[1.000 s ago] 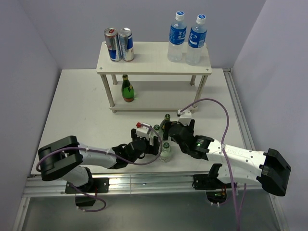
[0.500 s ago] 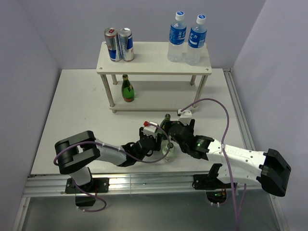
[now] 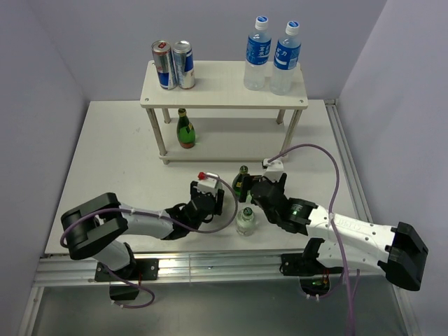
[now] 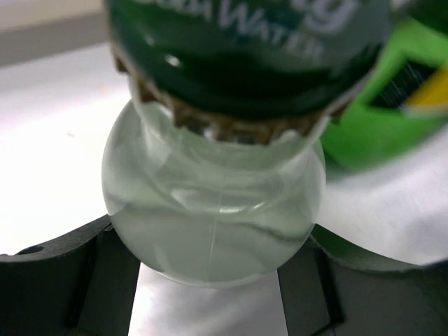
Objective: Place and organize the beverage onto the shelf
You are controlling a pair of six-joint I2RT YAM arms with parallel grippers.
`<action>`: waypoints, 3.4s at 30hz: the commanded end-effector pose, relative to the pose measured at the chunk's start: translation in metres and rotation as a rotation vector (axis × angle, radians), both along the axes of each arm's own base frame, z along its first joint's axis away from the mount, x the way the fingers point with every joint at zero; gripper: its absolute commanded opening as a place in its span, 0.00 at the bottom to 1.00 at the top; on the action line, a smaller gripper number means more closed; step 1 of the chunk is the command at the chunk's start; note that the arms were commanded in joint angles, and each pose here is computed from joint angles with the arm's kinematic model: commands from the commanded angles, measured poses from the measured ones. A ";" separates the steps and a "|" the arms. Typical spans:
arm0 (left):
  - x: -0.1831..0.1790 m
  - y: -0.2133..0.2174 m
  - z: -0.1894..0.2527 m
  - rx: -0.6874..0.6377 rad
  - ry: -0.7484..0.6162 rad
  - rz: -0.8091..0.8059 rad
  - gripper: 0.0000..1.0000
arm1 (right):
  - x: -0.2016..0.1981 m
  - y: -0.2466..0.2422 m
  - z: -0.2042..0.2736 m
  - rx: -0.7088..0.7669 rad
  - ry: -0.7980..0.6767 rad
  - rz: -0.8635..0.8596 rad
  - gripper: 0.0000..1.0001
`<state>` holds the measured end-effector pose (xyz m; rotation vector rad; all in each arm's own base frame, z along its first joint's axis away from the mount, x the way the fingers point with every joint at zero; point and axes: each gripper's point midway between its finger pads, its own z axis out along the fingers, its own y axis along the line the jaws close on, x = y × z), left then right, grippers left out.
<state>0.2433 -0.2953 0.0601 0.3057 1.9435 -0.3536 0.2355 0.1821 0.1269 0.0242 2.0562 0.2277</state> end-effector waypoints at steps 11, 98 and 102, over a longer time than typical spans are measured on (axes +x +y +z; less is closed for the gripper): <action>0.098 -0.007 0.139 -0.177 -0.237 0.057 0.00 | -0.002 -0.014 0.019 0.051 -0.048 -0.046 1.00; 0.002 0.009 0.069 -0.239 -0.034 -0.121 0.99 | -0.009 -0.032 0.007 0.073 -0.070 -0.089 1.00; -0.010 -0.010 0.054 -0.241 -0.004 -0.200 0.99 | -0.009 -0.034 0.007 0.080 -0.074 -0.095 1.00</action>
